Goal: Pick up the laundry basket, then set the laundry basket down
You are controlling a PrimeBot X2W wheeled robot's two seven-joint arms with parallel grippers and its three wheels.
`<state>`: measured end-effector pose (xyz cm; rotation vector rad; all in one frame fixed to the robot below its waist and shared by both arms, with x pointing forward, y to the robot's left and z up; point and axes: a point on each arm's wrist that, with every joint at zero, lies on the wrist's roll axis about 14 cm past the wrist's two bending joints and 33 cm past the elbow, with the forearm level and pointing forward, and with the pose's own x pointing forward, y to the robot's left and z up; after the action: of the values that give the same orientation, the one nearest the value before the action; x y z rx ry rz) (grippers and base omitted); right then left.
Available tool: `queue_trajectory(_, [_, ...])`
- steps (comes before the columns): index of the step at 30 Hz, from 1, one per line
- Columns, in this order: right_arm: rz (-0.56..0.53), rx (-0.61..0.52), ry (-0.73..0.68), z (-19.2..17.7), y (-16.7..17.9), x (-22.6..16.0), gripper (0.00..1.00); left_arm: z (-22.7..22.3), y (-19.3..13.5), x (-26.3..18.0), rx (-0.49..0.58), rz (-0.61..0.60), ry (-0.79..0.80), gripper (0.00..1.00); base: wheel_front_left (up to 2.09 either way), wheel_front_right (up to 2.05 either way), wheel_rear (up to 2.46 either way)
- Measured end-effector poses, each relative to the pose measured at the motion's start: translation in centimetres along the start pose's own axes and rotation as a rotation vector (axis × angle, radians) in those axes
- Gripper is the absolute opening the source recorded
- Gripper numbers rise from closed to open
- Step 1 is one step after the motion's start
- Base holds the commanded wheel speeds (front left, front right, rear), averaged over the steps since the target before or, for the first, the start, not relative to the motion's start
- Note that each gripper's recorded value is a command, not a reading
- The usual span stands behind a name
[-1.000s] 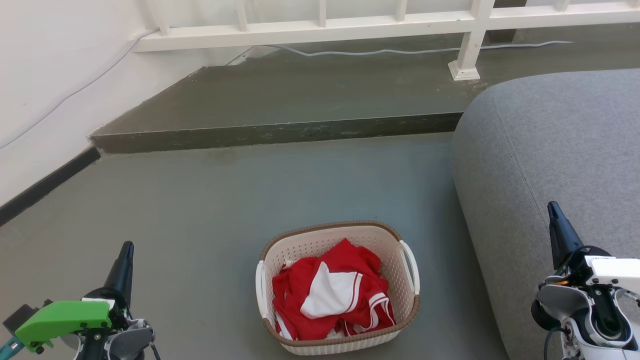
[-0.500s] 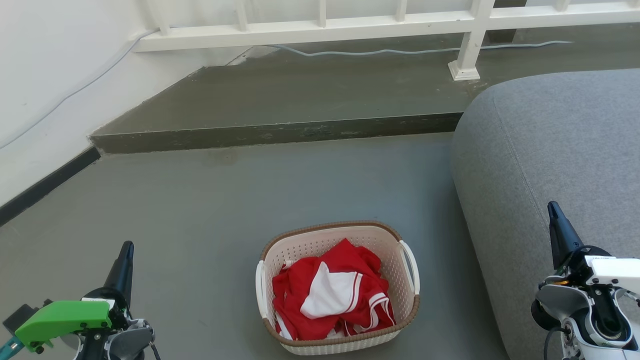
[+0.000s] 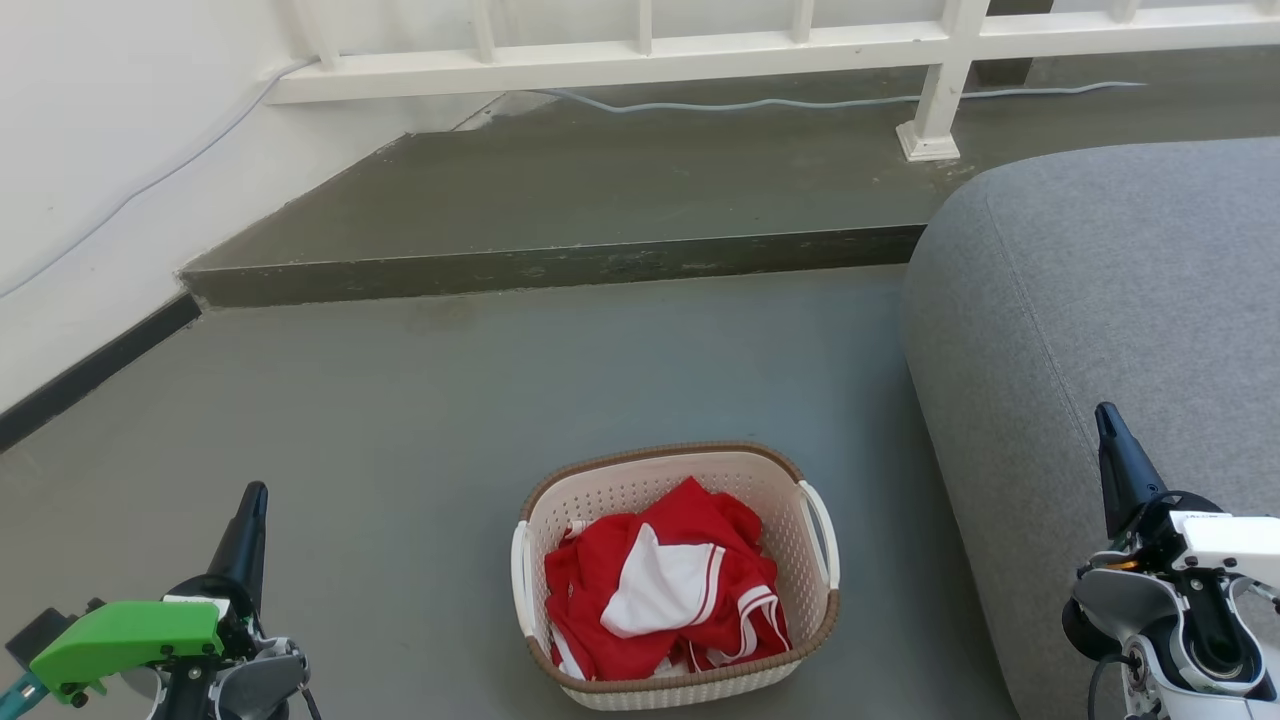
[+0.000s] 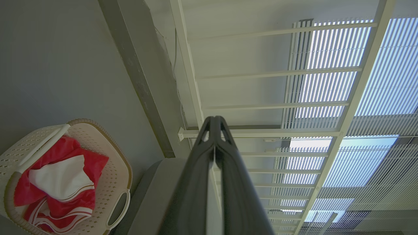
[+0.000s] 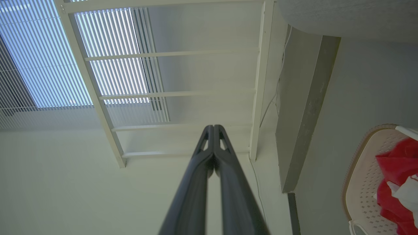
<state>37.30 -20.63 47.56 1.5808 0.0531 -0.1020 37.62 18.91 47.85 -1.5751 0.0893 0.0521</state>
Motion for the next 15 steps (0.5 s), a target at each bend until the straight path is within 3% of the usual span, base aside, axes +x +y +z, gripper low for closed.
queue_trajectory(15, [0.0, 0.0, 0.0, 0.0, 0.0, 0.0, 0.0, -0.01, -0.01, 0.0, 0.0, 0.0, 0.0, 0.0, 0.0, 0.0, 0.0])
